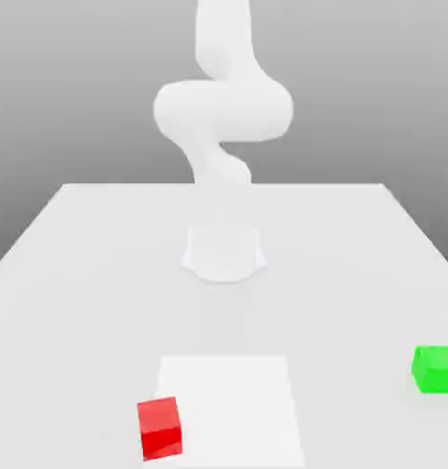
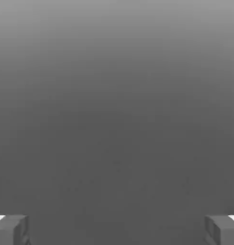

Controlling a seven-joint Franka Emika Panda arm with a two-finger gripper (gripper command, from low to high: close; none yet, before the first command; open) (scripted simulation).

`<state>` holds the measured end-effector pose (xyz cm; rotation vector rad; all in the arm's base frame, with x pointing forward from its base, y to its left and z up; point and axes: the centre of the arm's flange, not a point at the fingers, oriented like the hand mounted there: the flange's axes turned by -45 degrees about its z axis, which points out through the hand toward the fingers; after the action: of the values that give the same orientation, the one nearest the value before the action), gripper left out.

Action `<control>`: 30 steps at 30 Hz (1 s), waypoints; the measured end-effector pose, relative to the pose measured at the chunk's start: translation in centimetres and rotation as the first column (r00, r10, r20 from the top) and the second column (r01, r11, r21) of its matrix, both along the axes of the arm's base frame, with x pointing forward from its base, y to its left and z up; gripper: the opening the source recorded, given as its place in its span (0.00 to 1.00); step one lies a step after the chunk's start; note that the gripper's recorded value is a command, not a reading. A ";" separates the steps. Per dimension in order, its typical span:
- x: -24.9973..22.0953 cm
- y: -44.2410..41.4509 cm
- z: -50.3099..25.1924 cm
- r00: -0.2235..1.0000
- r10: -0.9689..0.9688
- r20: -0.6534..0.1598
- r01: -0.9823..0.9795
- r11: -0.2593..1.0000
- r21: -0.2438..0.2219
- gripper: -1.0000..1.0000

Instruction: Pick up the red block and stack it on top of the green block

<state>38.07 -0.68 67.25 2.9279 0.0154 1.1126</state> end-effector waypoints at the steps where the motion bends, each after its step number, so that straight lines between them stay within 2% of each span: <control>1: 1.4 -0.3 -1.7 0.999 0.007 -0.032 -0.008 1.000 -0.009 0.50; 7: 7.4 -2.2 -12.3 0.977 0.048 -0.210 -0.058 0.997 -0.045 0.50; 13: 10.5 -4.1 -23.8 0.921 0.089 -0.379 -0.118 0.992 -0.054 0.50; 18: 10.8 -5.8 -33.6 0.851 0.123 -0.511 -0.167 0.985 -0.041 0.50; 24: 8.8 -7.3 -44.9 0.743 0.172 -0.646 -0.228 0.974 -0.003 0.50; 29: 8.4 -7.5 -51.7 0.726 0.180 -0.664 -0.236 0.972 0.005 0.50; 30: 8.3 -7.5 -52.5 0.726 0.180 -0.664 -0.236 0.972 0.005 0.00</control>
<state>46.38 -8.17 14.79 3.1161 0.3936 0.0002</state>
